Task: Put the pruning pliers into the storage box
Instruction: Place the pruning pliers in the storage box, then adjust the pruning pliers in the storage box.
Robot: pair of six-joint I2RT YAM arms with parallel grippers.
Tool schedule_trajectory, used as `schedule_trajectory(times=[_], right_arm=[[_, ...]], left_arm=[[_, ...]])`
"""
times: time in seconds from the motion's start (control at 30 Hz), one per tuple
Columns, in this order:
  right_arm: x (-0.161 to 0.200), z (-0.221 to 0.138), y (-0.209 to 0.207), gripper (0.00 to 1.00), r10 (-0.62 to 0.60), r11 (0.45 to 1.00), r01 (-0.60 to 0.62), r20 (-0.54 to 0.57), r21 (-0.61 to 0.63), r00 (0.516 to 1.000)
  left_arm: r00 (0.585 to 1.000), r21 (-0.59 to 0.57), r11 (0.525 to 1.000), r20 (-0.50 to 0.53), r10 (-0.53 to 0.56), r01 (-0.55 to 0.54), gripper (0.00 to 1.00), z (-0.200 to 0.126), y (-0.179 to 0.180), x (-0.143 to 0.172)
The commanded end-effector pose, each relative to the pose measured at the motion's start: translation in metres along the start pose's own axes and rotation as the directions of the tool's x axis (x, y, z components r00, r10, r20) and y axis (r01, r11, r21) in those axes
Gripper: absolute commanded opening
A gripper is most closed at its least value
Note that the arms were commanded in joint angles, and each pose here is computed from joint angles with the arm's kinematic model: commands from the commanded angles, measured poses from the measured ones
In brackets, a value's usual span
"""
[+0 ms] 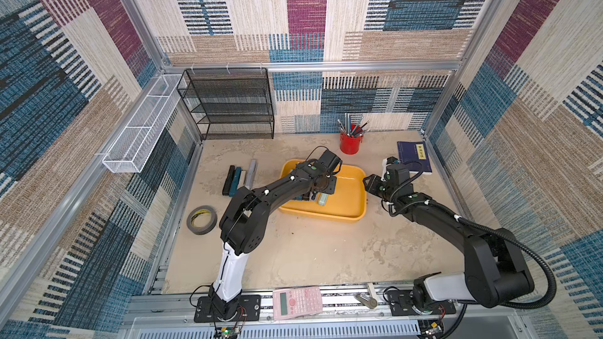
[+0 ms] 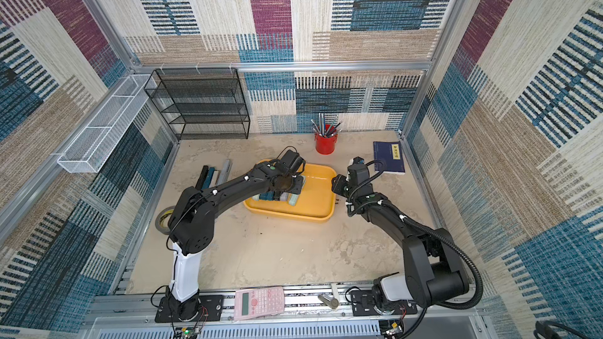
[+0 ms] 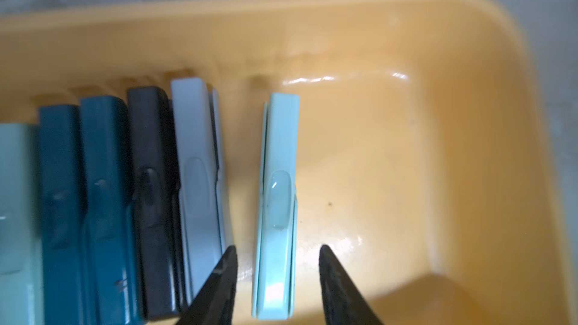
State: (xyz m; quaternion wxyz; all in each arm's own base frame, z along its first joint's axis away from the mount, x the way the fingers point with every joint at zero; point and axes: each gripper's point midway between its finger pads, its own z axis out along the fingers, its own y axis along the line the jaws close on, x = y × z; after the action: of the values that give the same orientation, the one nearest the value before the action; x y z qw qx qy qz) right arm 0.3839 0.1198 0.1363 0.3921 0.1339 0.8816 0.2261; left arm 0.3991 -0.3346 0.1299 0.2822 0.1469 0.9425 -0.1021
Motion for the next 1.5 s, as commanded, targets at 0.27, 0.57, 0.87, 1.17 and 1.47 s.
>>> schedule_trajectory(times=[0.27,0.57,0.87,1.17,1.47], right_arm=[[0.022,0.000,0.072,0.45,-0.173,0.984,0.170,-0.042,-0.059,0.984],[0.086,0.042,0.100,0.51,-0.100,0.982,0.050,-0.272,-0.184,0.957],[0.106,0.069,0.112,0.52,-0.039,0.976,-0.041,-0.357,-0.214,0.933],[0.109,0.087,0.113,0.51,-0.027,0.979,-0.051,-0.374,-0.197,0.927],[0.104,0.098,0.116,0.51,-0.032,0.981,-0.039,-0.359,-0.189,0.933]], left_arm=[[0.982,-0.071,0.992,0.167,-0.089,0.102,0.52,-0.067,0.108,-0.028],[0.973,-0.108,0.970,0.100,-0.206,0.216,0.51,-0.046,0.173,0.015],[0.969,-0.074,0.966,0.040,-0.245,0.247,0.49,-0.023,0.183,0.035],[0.970,-0.034,0.970,0.017,-0.242,0.242,0.44,-0.012,0.178,0.040],[0.970,-0.005,0.970,0.002,-0.243,0.243,0.41,-0.007,0.174,0.043]])
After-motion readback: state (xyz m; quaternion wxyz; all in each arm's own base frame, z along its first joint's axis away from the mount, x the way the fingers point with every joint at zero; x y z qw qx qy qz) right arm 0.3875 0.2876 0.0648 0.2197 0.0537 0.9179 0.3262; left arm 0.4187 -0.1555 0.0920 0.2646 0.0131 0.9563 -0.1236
